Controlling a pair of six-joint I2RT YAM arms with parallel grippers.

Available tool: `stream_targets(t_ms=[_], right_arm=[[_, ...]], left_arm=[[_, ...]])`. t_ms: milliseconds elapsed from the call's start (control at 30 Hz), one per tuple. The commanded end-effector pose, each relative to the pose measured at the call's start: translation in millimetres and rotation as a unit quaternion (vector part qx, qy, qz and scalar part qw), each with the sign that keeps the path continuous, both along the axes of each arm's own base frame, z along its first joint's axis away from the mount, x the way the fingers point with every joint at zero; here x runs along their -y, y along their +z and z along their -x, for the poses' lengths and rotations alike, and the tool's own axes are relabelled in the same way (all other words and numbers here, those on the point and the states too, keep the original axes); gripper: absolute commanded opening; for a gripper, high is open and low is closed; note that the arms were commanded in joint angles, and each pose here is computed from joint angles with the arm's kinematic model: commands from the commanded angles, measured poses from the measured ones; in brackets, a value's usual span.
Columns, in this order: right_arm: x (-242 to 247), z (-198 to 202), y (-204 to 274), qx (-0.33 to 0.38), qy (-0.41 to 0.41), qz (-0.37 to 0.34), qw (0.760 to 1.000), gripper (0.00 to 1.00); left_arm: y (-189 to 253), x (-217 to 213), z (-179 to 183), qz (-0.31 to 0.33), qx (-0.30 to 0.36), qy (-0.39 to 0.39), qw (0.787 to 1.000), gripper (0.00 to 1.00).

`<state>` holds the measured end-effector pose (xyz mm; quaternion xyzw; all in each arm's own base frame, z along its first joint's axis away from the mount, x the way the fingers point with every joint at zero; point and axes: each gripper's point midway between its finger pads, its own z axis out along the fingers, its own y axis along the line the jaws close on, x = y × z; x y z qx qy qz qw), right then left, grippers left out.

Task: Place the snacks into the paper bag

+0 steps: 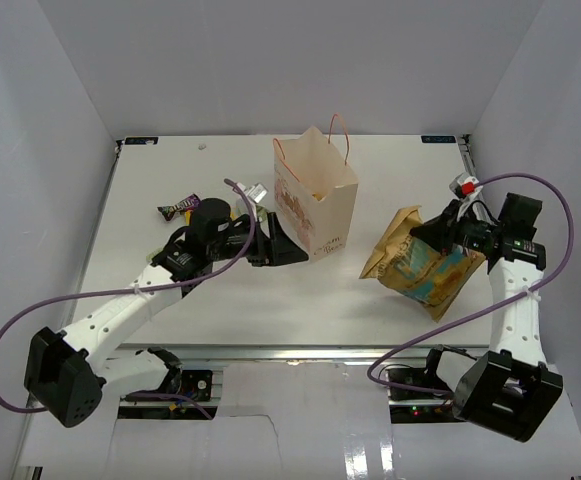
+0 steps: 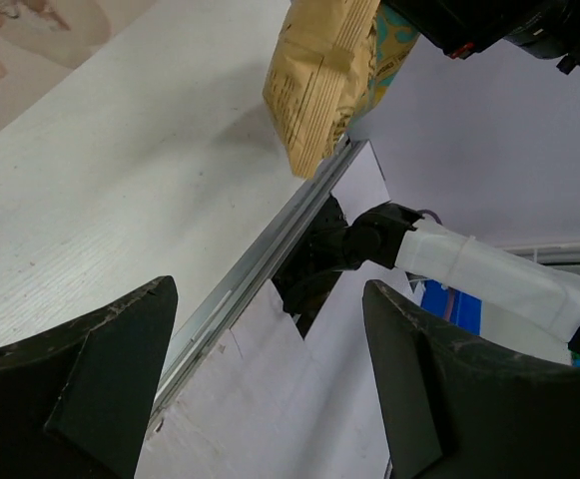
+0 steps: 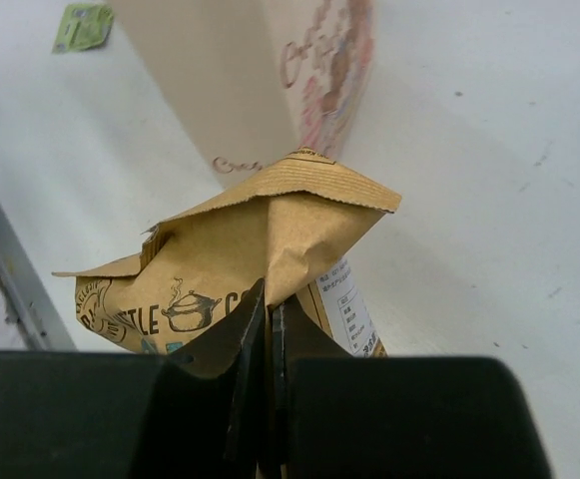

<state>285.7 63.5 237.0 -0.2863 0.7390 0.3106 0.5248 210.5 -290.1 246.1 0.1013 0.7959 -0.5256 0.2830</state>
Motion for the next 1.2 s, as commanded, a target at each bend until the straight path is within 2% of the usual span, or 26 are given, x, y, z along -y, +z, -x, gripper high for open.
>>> stream_targets(t_ms=[0,33,100,367,667,867,900,1000,1033,1067,1100,1133,1167], right_arm=[[-24,47,-11,0.001,0.092,-0.007,0.996,0.08],[-27,53,-11,0.033,0.115,0.008,0.993,0.08],[-34,65,-12,0.04,0.134,0.013,0.99,0.08],[-55,96,-17,0.039,0.183,0.013,0.982,0.08],[-66,98,-14,0.041,0.201,0.0,0.979,0.08],[-70,101,-12,0.046,0.21,-0.006,0.977,0.08],[-70,102,-12,0.044,0.211,-0.007,0.976,0.08],[-71,103,-12,0.047,0.214,-0.007,0.976,0.08],[-71,103,-13,0.047,0.213,-0.006,0.976,0.08],[-71,104,-14,0.047,0.214,-0.006,0.976,0.08],[-71,103,-14,0.048,0.214,-0.006,0.976,0.09],[-71,103,-15,0.048,0.214,-0.004,0.976,0.1],[-70,103,-15,0.048,0.213,-0.002,0.976,0.15]], left_arm=[[30,24,5,0.013,0.065,-0.048,0.997,0.85],[30,30,7,0.01,0.069,-0.055,0.996,0.85],[29,47,12,0.003,0.075,-0.074,0.994,0.85],[10,108,30,-0.028,0.075,-0.124,0.989,0.85],[-19,165,35,-0.075,0.074,-0.137,0.985,0.85],[-43,174,35,-0.113,0.067,-0.131,0.983,0.84],[-44,175,35,-0.113,0.065,-0.132,0.983,0.74],[-41,177,35,-0.109,0.064,-0.136,0.983,0.56],[-41,177,34,-0.109,0.064,-0.134,0.983,0.44],[-39,177,35,-0.108,0.066,-0.134,0.983,0.38],[-37,176,35,-0.107,0.067,-0.133,0.983,0.33],[-36,176,36,-0.106,0.067,-0.134,0.983,0.22],[-37,174,36,-0.107,0.067,-0.134,0.983,0.18]])
